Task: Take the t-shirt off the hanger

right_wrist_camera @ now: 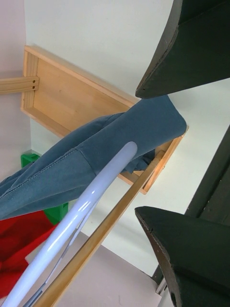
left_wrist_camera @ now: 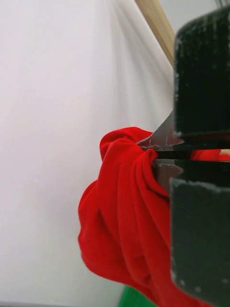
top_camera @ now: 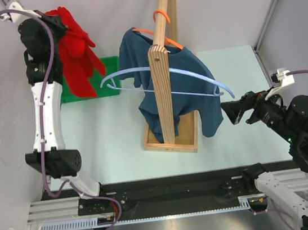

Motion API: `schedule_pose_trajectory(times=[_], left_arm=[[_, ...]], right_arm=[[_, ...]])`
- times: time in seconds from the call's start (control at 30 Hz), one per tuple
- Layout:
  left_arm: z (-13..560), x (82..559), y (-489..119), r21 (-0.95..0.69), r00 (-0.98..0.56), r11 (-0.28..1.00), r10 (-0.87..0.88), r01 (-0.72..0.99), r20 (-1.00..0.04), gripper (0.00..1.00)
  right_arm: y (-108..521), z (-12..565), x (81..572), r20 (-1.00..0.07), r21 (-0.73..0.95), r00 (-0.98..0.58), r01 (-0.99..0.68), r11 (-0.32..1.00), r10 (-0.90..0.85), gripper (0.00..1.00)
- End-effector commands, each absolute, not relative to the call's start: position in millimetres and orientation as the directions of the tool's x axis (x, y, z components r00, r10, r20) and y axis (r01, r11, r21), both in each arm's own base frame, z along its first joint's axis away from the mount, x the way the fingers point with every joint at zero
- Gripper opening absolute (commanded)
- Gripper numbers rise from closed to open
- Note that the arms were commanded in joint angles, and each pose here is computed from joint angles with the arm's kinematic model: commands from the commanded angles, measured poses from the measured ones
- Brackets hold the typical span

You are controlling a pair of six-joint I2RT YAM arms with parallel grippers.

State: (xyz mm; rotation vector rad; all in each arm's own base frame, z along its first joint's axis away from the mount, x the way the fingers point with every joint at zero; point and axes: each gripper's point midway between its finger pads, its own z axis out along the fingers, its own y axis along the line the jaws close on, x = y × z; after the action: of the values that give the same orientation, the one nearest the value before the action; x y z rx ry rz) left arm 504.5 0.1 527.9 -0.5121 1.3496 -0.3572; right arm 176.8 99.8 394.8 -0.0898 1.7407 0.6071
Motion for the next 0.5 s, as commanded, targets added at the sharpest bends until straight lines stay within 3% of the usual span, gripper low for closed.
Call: schedule_pose_trajectory(times=[0.0,0.07,0.1,0.17,0.2,0.47], left_arm=[[501,530,4,-0.546,0.151,0.833,-0.531,-0.090,-0.834,0.00],[492,530,2,-0.567,0.155,0.820,-0.552,-0.077,-0.819,0.00],[449,537,2,-0.577,0.098,0.808,-0.569,-0.120,-0.817,0.00],[445,534,4,-0.616,0.151,0.782,-0.600,-0.097,-0.785,0.00],[410,538,4,-0.621,0.112,0.773,-0.611,-0.133,-0.784,0.00],[343,561,2,-0.696,0.093,0.699,-0.692,-0.165,-0.716,0.00]], right_arm=[[98,407,178,-0.935,0.339,-0.238,-0.375,0.863,0.264,0.99],[99,405,179,-0.932,0.343,-0.250,-0.376,0.861,0.262,0.99],[99,405,179,-0.932,0.343,-0.252,-0.377,0.860,0.261,0.99],[99,405,178,-0.932,0.344,-0.252,-0.377,0.860,0.262,0.99],[99,404,178,-0.932,0.341,-0.254,-0.377,0.861,0.258,0.99],[99,398,182,-0.932,0.332,-0.270,-0.368,0.869,0.242,0.99]])
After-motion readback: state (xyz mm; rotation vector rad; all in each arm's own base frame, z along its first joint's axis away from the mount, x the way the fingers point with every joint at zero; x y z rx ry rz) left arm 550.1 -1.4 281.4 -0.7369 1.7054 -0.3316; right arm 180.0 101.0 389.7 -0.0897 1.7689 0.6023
